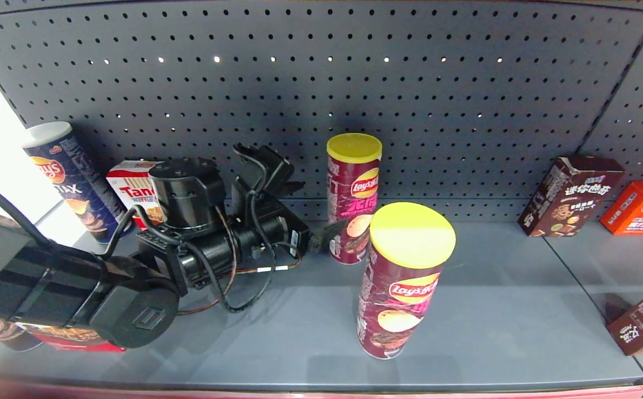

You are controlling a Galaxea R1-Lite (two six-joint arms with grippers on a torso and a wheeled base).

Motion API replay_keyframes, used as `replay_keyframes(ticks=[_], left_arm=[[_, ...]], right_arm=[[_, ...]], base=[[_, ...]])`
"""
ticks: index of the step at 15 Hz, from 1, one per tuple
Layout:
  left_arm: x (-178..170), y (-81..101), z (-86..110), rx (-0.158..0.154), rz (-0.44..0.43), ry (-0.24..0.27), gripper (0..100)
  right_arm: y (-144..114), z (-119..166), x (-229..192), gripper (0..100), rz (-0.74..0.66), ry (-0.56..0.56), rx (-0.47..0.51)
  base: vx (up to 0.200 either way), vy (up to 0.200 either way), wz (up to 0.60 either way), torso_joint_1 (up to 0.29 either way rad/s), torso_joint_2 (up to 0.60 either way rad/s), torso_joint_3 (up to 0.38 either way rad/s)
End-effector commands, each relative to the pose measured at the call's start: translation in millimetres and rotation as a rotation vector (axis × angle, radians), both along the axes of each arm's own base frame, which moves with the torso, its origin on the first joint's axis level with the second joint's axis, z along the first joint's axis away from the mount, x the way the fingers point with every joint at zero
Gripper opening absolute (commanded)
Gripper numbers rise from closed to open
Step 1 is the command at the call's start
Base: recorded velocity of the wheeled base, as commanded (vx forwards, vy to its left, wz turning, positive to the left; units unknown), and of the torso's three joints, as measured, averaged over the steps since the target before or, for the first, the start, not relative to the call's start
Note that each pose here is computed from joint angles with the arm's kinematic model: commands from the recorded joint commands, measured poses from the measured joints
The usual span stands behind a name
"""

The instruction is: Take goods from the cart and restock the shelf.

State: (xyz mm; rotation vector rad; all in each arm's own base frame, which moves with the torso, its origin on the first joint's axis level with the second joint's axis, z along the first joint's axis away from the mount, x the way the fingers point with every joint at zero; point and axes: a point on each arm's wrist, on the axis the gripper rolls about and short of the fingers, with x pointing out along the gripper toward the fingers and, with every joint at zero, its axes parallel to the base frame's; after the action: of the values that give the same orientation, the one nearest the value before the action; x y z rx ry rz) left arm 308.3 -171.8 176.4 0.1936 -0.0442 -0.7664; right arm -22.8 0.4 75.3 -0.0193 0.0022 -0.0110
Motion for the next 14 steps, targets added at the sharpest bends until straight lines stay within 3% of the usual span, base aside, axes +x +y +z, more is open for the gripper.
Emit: replay_keyframes(ticks=[1,14], left_arm=[[-0.1,0.2,1.0,-0.002,0.003,-0.002,100],[5.9,11.6,0.7,-0.006,0.080,0.000,100]], right_arm=[[0.0,0.0,0.0,100,0.000,-0.001,-0.001],[0.0,0.0,0.0,100,0.000,-0.001,-0.001]], base=[[0.000,0.000,0.00,0.000,0.00,0.000],[0.000,0.000,0.00,0.000,0.00,0.000]])
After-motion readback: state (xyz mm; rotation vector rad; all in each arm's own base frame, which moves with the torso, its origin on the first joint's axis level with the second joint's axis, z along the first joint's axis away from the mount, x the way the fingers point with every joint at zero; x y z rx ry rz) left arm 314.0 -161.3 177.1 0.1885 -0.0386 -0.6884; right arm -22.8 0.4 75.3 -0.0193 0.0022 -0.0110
